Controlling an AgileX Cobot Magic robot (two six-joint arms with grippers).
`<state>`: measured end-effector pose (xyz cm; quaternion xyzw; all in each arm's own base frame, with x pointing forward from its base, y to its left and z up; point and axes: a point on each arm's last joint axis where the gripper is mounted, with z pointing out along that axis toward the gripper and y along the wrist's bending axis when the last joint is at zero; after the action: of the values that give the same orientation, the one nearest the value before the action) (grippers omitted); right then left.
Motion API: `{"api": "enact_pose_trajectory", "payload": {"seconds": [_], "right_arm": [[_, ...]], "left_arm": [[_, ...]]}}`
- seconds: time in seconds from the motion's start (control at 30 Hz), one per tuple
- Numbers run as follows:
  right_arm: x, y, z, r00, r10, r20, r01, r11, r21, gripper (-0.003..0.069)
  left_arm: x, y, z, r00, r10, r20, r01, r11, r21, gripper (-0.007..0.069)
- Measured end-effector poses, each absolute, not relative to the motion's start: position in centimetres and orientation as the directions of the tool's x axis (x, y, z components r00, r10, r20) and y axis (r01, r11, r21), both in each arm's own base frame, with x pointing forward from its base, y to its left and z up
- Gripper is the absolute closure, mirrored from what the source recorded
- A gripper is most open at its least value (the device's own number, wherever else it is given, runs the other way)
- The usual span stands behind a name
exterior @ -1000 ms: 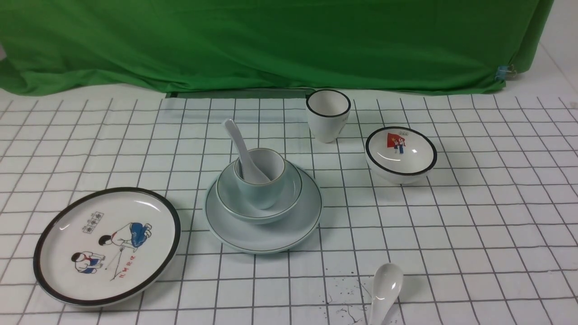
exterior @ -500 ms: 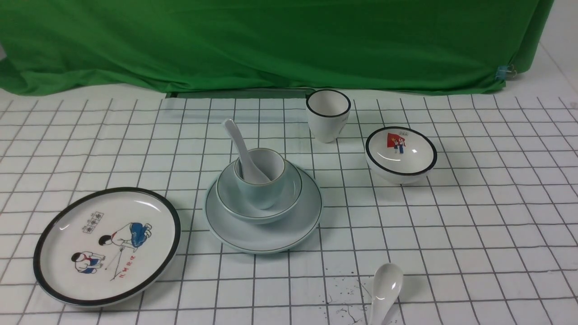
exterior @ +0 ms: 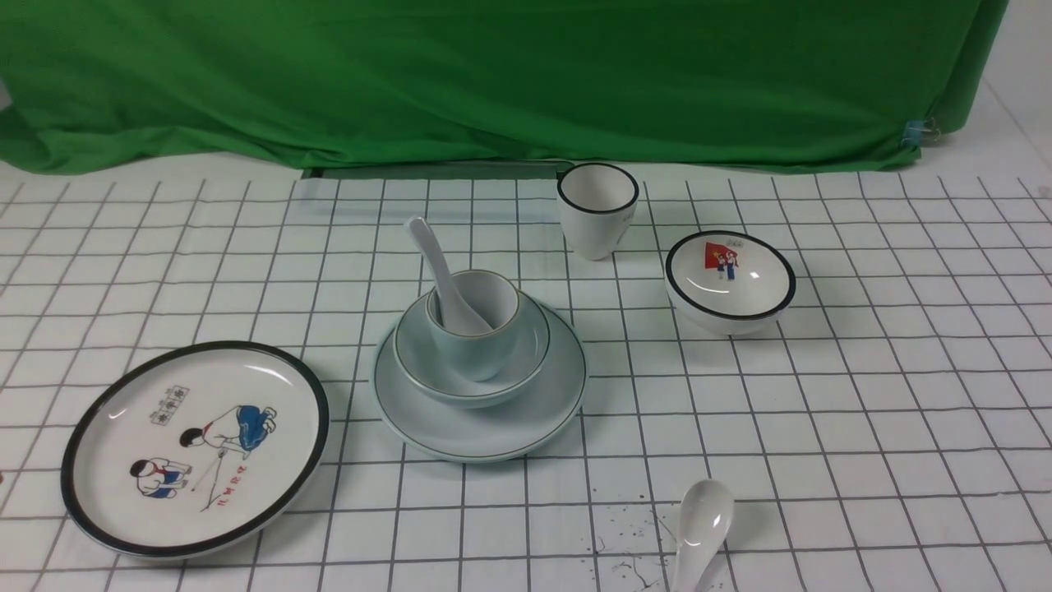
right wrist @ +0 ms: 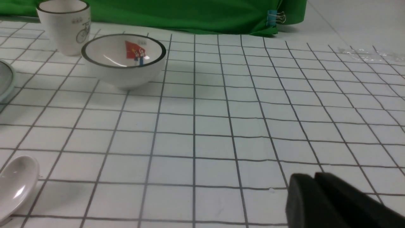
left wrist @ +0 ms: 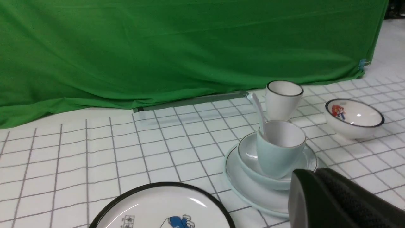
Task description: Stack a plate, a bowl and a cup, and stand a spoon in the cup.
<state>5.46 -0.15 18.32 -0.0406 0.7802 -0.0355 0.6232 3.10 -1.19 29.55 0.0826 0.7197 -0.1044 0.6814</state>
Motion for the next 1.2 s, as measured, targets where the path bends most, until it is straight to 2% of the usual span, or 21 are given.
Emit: {"api": "enact_pose_trajectory", "payload": {"seconds": [0.1,0.17,0.2,0.23,0.43,0.6,0.77,1.2], "right_arm": [[5.5,-0.1,18.3,-0.22,-0.107,-0.97,-0.019,0.994,-0.106,0.0575],[5.5,-0.1,18.3,-0.22,-0.107,-0.97,-0.019,0.994,-0.106,0.057],[5.5,-0.1,18.3,-0.22,-0.107,-0.97,-0.019,0.994,-0.106,0.057],[5.5,-0.1,18.3,-0.22,-0.107,-0.97,-0.019,0.994,-0.106,0.0567],[5.5,-0.1,18.3,-0.22,-0.107,-0.969,-0.019,0.994,-0.106,0.0552],[5.5,-0.1,18.3,-0.22,-0.107,-0.969,-0.019,0.994,-0.106,0.0537],[5.5,-0.1,18.3,-0.22,-0.107,-0.969,-0.019,0.994,-0.106,0.0536],[5.5,-0.1,18.3,-0.221,-0.107,-0.969,-0.019,0.994,-0.106,0.0509]], "left_arm": [[4.3,-1.0,28.6,0.088,-0.065,-0.994,0.2,0.979,-0.047,0.0655],[4.9,-0.7,27.5,0.137,-0.063,-0.989,0.132,0.99,-0.044,0.0655],[4.9,-0.7,27.3,0.139,-0.061,-0.988,0.131,0.99,-0.043,0.0655],[5.2,-0.4,26.3,0.139,-0.042,-0.989,0.071,0.997,-0.032,0.0655],[5.9,0.6,21.7,0.022,-0.02,-1.0,-0.119,0.993,-0.022,0.0655],[5.7,0.6,20.1,-0.029,-0.021,-0.999,-0.112,0.994,-0.018,0.0655],[5.6,0.5,19.1,-0.141,-0.033,-0.989,-0.102,0.995,-0.018,0.0655],[5.6,0.5,19.0,-0.148,-0.026,-0.989,-0.106,0.994,-0.011,0.0655]]}}
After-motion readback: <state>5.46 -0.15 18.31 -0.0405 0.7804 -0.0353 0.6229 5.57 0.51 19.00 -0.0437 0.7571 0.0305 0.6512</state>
